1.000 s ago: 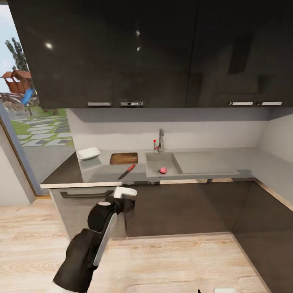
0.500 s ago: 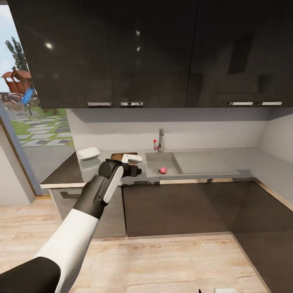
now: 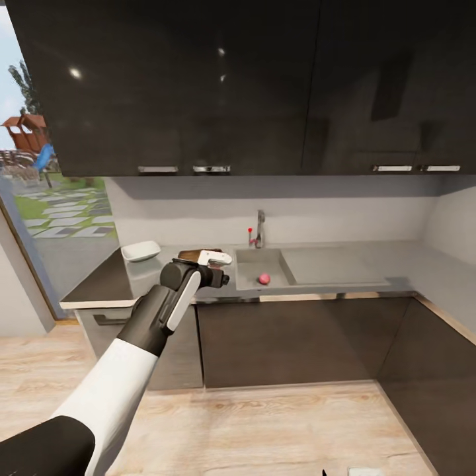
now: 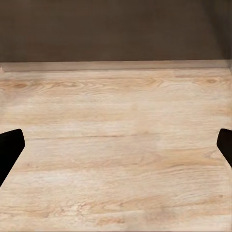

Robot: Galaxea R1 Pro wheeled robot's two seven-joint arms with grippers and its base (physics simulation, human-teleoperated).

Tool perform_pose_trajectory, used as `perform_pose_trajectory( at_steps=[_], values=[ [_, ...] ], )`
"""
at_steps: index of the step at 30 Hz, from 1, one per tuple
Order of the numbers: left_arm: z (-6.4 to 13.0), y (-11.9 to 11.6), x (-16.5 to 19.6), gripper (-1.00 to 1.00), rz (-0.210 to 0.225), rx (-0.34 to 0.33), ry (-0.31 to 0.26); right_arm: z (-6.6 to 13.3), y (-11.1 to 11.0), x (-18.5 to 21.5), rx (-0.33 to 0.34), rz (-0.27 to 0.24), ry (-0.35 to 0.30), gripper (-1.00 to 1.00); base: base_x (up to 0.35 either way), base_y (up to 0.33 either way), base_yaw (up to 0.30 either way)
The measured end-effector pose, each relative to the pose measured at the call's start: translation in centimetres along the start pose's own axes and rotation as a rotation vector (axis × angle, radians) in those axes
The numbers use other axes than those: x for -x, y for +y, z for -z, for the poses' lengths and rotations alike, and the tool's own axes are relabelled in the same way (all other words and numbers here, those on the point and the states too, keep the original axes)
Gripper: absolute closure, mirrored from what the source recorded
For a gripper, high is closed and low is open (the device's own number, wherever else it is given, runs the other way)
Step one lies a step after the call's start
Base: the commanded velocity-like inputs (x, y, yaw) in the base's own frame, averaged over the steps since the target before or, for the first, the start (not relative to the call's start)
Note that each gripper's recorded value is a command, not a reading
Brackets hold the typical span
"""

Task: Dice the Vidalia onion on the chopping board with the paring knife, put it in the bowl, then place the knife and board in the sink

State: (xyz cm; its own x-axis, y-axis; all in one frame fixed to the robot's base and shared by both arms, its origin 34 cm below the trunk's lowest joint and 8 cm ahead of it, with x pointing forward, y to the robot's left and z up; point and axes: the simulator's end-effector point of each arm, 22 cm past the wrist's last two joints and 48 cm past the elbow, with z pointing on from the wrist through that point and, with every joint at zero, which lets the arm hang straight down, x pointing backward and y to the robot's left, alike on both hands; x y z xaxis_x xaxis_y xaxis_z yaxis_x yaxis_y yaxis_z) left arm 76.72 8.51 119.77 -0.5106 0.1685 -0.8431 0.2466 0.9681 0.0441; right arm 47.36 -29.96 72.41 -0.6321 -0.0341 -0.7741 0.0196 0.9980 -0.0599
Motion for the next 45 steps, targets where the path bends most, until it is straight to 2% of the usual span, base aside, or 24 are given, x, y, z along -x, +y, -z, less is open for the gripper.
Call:
perform_pose_trajectory(
  at_steps=[12, 21, 32, 45],
  values=[
    [-0.1, -0.9, -0.1, -1.0, -0.029, -0.003, 0.001, 0.0, 0.1, 0.0, 0.001, -0.001, 0.001, -1.0, 0.224, -0.253, 0.0],
    [-0.3, -1.2, -0.3, -1.0, -0.037, -0.003, 0.005, 0.0, 0.1, -0.1, 0.002, 0.0, 0.002, -1.0, 0.036, -0.33, 0.0],
    [-1.4, -0.7, -2.2, -1.0, -0.034, 0.007, 0.058, 0.0, 0.2, -0.1, 0.002, -0.001, 0.001, -1.0, 0.161, -0.3, 0.043],
    [-2.2, -0.3, -3.6, -1.0, -0.028, 0.014, 0.094, 0.0, 0.3, -0.1, 0.002, -0.001, 0.001, -1.0, 0.235, -0.243, 0.111]
  ],
)
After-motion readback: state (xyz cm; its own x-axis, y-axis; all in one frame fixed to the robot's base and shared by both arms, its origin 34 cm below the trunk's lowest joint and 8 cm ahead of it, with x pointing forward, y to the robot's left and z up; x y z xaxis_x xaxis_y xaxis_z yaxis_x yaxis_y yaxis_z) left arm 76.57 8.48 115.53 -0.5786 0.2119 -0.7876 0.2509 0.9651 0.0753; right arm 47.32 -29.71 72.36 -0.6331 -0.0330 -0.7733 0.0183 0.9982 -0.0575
